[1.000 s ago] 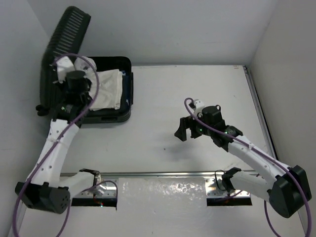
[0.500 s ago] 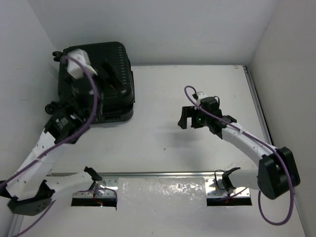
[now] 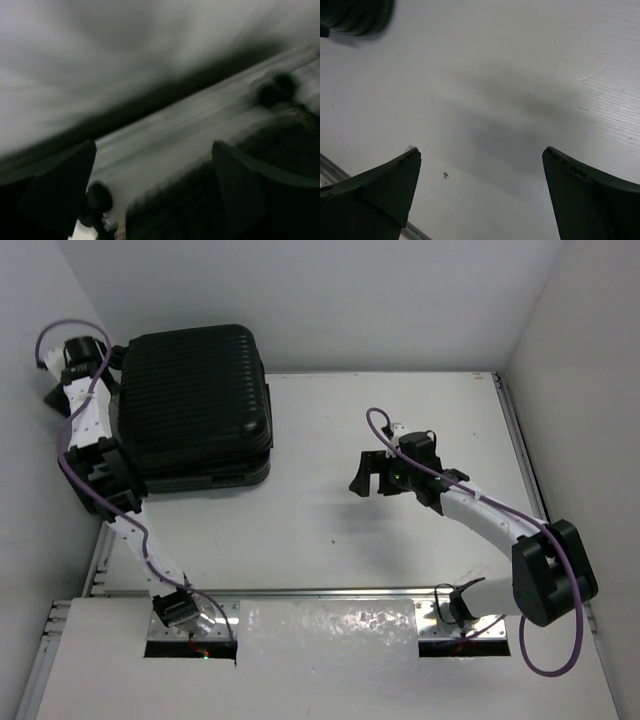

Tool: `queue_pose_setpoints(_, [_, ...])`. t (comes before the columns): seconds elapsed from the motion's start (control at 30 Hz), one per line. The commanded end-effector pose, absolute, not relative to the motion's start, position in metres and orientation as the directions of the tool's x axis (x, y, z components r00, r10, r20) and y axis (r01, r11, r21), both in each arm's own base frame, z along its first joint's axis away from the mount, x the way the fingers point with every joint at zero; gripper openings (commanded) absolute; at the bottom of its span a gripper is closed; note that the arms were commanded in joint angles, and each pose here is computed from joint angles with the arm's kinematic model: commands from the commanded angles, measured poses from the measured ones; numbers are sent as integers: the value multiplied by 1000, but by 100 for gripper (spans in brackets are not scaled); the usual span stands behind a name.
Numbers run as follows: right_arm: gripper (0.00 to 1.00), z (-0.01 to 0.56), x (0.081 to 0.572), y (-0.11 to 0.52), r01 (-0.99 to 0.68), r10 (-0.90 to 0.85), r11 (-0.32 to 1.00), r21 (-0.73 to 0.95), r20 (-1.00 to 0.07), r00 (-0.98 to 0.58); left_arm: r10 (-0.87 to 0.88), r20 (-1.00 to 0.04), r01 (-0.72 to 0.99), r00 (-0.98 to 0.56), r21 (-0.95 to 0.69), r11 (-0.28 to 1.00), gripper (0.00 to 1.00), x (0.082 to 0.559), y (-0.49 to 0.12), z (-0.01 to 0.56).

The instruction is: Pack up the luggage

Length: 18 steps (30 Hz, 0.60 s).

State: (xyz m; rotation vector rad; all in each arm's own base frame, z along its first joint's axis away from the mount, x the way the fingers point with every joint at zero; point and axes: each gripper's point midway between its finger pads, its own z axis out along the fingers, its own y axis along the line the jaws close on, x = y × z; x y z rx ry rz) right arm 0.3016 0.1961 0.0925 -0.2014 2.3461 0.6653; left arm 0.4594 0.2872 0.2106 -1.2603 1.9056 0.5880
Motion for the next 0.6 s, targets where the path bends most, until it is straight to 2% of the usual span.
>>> queue_pose_setpoints(0.0, [99, 107, 303, 209, -395, 22, 810, 433, -696, -718, -674, -695, -919, -250, -49, 391, 100, 449, 273, 174])
queue_pose_setpoints(0.1, [99, 102, 299, 216, -415, 8, 786, 458, -679, -734, -727, -608, -911, -319, -13, 411, 100, 424, 245, 116])
queue_pose_setpoints(0.2, [99, 108, 300, 222, -452, 0, 760, 467, -696, -718, -729, -564, -840, -389, -108, 532, 100, 420, 193, 102])
queue_pose_setpoints(0.27, [99, 111, 300, 223, -465, -5, 754, 463, -705, -709, -699, -567, -755, -437, -191, 627, 100, 433, 141, 112])
queue_pose_setpoints(0.33, [99, 117, 302, 220, -483, -34, 759, 438, -713, -701, -659, -575, -675, -485, -234, 700, 100, 416, 82, 118])
queue_pose_setpoints(0.37, [99, 119, 303, 218, -490, -53, 763, 421, -715, -697, -637, -614, -604, -467, -305, 737, 100, 426, 59, 129])
queue_pose_setpoints(0.4, [99, 120, 304, 215, -493, -71, 771, 404, -715, -696, -632, -616, -573, -470, -331, 750, 100, 409, 37, 129])
queue_pose_setpoints(0.47, [99, 122, 313, 197, -454, -98, 822, 342, -702, -705, -595, -622, -444, -509, -403, 801, 100, 404, -28, 133])
queue_pose_setpoints(0.5, [99, 124, 317, 191, -441, -94, 833, 335, -700, -708, -607, -594, -433, -527, -426, 794, 100, 388, -50, 124])
queue_pose_setpoints(0.57, [99, 135, 337, 158, -356, -34, 874, 329, -691, -722, -516, -588, -239, -623, -485, 841, 100, 353, -158, 119])
